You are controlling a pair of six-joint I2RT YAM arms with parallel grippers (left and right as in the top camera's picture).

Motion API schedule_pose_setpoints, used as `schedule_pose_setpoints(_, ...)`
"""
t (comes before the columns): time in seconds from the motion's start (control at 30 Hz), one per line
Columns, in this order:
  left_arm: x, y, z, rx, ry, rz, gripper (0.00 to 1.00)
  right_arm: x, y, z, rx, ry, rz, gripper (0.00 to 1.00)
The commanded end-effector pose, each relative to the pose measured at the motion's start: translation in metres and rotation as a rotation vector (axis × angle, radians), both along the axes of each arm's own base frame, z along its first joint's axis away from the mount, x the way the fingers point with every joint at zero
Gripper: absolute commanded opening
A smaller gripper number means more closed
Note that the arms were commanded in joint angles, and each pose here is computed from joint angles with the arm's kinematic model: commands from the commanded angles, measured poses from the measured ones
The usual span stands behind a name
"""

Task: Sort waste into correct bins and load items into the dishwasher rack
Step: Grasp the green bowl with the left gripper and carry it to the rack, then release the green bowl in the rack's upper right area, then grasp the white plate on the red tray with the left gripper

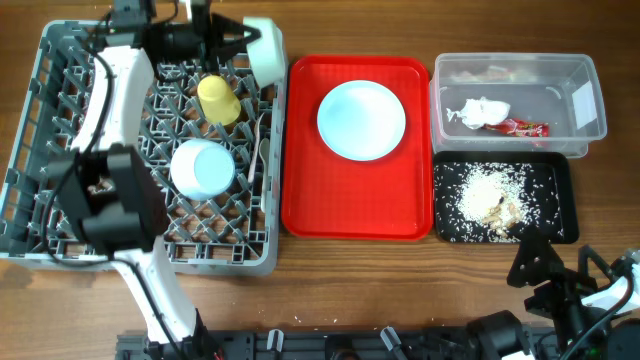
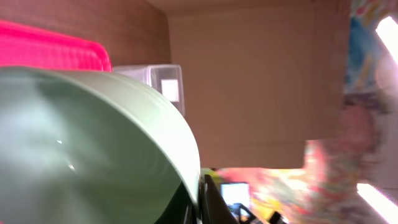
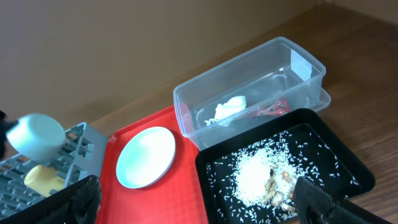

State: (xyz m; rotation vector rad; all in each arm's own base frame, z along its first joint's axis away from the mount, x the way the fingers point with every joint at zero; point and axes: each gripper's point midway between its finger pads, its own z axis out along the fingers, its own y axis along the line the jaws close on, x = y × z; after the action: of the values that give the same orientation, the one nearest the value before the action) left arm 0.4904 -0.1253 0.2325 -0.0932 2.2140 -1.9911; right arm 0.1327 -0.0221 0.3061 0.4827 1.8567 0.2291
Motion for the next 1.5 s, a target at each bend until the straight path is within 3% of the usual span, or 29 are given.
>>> schedule_pose_setpoints(0.0,0.005,0.022,-0.027,-0.119,0.086,-0.020,0.04,-0.002,0.000,0.002,0.012,-0.014,-0.002,1.00)
schedule_pose_setpoints(0.1,0.012,0.027,-0.046,-0.120,0.095,-0.012,0.08,-0.002,0.000,0.002,0.012,-0.014,-0.002,1.00)
schedule_pose_setpoints(0.17,0.020,0.029,-0.061,-0.048,0.097,0.034,0.14,-0.002,0.000,0.002,0.012,-0.014,-0.003,1.00)
schedule_pose_setpoints(0.2,0.025,0.031,-0.070,0.004,0.103,0.067,0.22,-0.002,0.000,0.002,0.012,-0.014,-0.002,1.00)
schedule_pose_setpoints(0.23,0.028,0.032,-0.076,0.036,0.108,0.088,0.99,-0.002,0.000,0.002,0.012,-0.014,-0.002,1.00)
schedule_pose_setpoints(0.4,0.032,0.044,-0.072,0.074,0.090,0.131,1.00,-0.002,0.000,0.002,0.012,-0.014,-0.002,1.00)
schedule_pose_setpoints(0.67,0.022,0.050,0.021,0.186,-0.121,0.219,0.99,-0.002,0.000,0.002,0.012,-0.014,-0.003,1.00)
schedule_pose_setpoints(0.77,0.004,0.043,0.064,0.269,-0.177,0.275,0.99,-0.002,0.000,0.002,0.012,-0.014,-0.002,1.00)
schedule_pose_setpoints(0.87,-0.018,0.017,0.074,0.475,-0.208,0.324,1.00,-0.002,0.000,0.002,0.012,-0.014,-0.002,1.00)
schedule_pose_setpoints(0.97,-0.041,-0.038,0.034,0.823,-0.187,0.317,1.00,-0.002,0.000,0.002,0.012,-0.014,-0.002,1.00)
schedule_pose_setpoints(1.17,-0.085,-0.188,-0.044,1.005,-0.316,0.063,0.97,-0.002,0.000,0.002,0.012,-0.014,-0.003,1.00)
schedule_pose_setpoints(1.23,-0.096,-0.219,-0.077,1.061,-0.339,0.007,0.87,-0.002,0.000,0.002,0.012,-0.014,-0.002,1.00)
schedule_pose_setpoints(1.33,-0.105,-0.244,-0.133,1.179,-0.363,-0.034,0.56,-0.002,0.000,0.002,0.012,-0.014,-0.003,1.00)
schedule_pose_setpoints(1.47,-0.106,-0.268,-0.189,1.208,-0.376,-0.070,0.51,-0.002,0.000,0.002,0.012,-0.014,-0.003,1.00)
